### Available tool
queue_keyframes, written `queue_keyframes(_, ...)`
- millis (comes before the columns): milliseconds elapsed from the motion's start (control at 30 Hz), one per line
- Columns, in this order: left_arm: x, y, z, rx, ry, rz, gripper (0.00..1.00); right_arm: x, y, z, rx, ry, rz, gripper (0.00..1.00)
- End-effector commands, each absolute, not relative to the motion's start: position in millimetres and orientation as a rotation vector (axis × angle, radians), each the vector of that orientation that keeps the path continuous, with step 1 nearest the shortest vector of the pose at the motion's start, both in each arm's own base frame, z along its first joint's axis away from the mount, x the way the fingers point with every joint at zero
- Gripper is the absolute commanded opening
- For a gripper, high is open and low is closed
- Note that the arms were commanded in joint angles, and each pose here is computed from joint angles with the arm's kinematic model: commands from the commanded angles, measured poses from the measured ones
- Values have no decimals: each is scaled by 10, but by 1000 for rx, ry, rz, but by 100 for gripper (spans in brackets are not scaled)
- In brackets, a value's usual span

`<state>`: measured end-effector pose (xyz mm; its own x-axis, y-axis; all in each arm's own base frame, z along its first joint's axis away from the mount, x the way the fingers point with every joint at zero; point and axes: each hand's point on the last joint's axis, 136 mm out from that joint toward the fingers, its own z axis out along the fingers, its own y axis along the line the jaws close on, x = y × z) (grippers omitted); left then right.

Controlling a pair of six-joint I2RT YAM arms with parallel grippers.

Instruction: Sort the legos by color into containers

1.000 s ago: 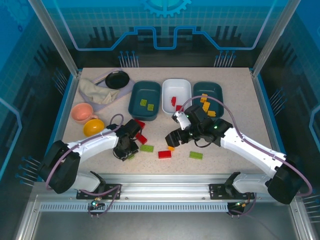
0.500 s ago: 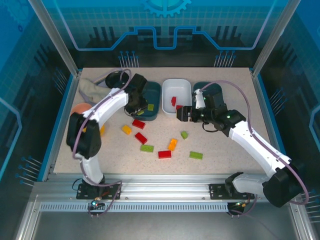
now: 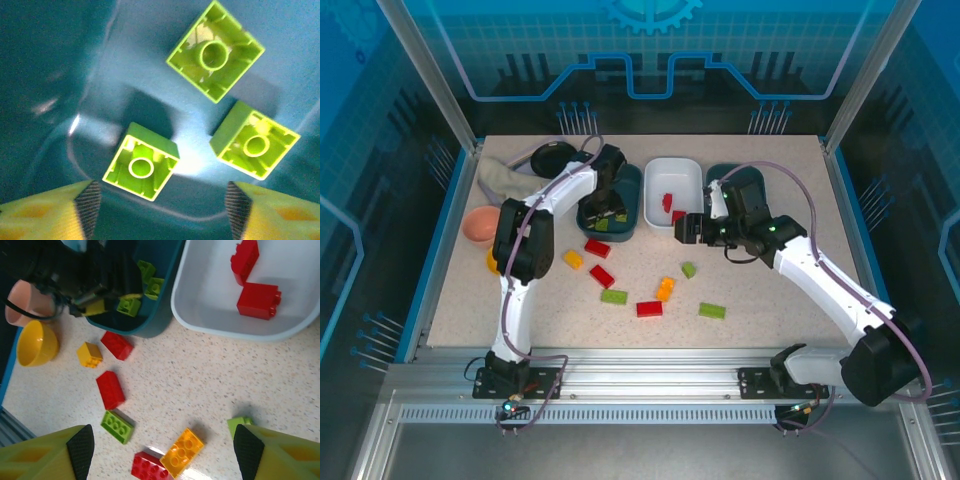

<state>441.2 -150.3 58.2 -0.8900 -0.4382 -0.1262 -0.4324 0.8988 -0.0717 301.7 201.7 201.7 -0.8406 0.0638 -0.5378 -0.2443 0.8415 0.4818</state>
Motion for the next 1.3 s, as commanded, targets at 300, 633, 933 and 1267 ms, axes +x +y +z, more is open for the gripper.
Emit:
queue_keyframes(300, 3908, -1424, 1884, -704, 2686, -318, 83, 2660, 2357, 1795, -646, 2514, 435, 76)
queue_keyframes(633, 2170, -483, 1836, -1060, 2485, -185, 84, 2444, 3862, 1507, -1140, 2427, 474, 75)
queue_keyframes(933, 1368, -54, 1773, -1041, 2474, -90, 84, 2925, 4572, 1031, -1096, 2525, 410, 74)
queue_keyframes(1267, 1153, -28, 1914, -984, 2453, -181, 84, 3329, 4813, 583, -1028, 2592, 286, 71)
